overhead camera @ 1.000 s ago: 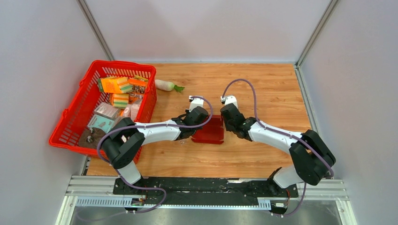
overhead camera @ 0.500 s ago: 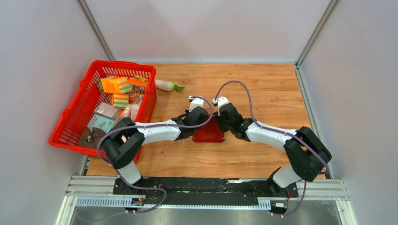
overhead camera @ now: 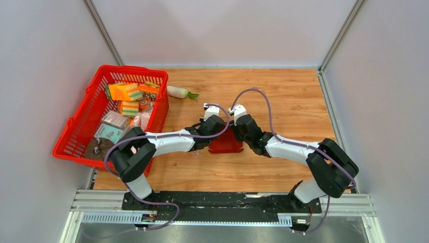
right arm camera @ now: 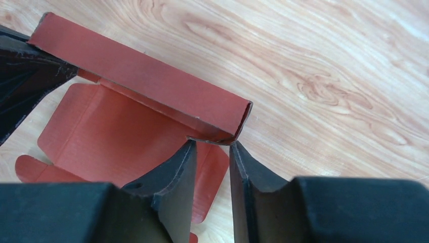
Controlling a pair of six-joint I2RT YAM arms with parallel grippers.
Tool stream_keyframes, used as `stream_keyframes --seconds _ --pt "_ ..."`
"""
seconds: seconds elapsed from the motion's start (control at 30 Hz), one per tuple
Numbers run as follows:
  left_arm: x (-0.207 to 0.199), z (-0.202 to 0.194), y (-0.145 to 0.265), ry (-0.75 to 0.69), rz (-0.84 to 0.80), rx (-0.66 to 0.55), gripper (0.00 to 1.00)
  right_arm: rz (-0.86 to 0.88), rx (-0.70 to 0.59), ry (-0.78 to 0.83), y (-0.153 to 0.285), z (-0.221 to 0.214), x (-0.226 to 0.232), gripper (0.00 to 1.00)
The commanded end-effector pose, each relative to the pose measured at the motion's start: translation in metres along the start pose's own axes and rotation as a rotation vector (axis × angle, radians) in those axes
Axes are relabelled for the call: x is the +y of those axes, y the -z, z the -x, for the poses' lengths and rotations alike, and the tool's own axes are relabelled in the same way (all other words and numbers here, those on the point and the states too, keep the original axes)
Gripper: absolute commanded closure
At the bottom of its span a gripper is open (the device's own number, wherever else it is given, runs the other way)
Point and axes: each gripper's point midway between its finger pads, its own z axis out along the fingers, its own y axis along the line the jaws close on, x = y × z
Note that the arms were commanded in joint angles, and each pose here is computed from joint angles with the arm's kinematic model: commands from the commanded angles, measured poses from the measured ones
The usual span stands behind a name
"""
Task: Fold the paper box
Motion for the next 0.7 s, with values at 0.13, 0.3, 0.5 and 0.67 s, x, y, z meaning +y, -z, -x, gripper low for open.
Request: stream_keyframes --seconds 0.13,0.3,0.5,0.67 --pt "-0.008 0.005 0.005 -0.001 -0.027 0.009 1.0 -0.048 -0.161 0.019 -0.007 0.036 0.001 0.77" --pt "-0.009 0.006 0.005 0.002 -0.029 0.008 1.0 -0.078 -0.132 0.029 -0.019 0.029 0.0 0.82" --pt "-0.009 0.005 0.005 0.003 -0.029 0.011 1.0 -0.098 -0.134 0.039 -0.03 0.032 0.0 0.75" --pt "-0.008 0.007 0.005 -0.001 -0.025 0.005 1.0 -0.082 -0.163 0.077 -0.032 0.04 0.003 0.8"
